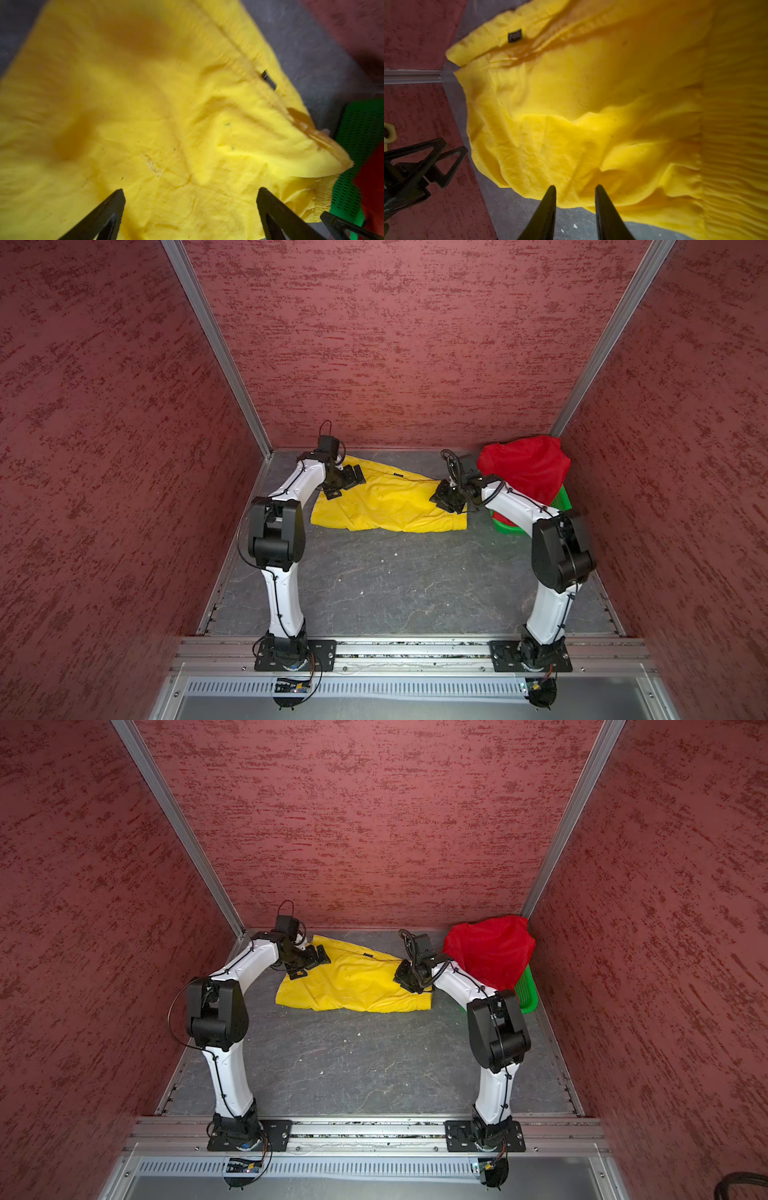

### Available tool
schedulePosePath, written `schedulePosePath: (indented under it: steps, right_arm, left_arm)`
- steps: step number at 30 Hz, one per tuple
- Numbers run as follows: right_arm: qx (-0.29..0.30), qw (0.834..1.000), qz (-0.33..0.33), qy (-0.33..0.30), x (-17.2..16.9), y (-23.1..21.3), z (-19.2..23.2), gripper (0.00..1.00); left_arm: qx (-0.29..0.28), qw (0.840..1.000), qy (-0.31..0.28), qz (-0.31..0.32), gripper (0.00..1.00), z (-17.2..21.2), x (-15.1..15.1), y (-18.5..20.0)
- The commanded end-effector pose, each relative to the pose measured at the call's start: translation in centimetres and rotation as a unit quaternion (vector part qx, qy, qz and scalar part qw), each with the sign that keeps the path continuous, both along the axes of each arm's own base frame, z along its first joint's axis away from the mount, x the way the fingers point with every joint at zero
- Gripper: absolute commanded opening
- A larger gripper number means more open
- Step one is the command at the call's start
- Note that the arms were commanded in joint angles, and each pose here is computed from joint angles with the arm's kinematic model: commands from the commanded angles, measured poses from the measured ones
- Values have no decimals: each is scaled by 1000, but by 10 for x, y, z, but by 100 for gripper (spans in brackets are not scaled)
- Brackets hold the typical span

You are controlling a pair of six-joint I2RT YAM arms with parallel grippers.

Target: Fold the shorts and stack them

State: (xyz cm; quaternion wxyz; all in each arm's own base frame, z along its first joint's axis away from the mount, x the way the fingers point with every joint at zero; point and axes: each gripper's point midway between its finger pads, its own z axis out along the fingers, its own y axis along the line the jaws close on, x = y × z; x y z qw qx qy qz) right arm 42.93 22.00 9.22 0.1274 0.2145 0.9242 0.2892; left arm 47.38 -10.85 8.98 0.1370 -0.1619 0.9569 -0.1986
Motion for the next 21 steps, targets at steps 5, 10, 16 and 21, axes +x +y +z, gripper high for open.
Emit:
schedulePosePath:
  steps: [5,10,16,21]
  right_arm:
    - [-28,999,-10,35,-15,-15,-49,35]
    - [-68,994,-2,84,-58,-35,-82,36]
    - [-105,986,19,125,-127,-64,-91,36]
    - [-111,989,51,85,-142,-67,-50,37]
  left_arm:
    - [2,997,67,32,100,-39,-34,16]
    - [14,993,109,46,100,-55,-79,27]
    - [14,991,123,50,100,-44,-146,28]
    - [0,997,59,50,100,7,-172,27]
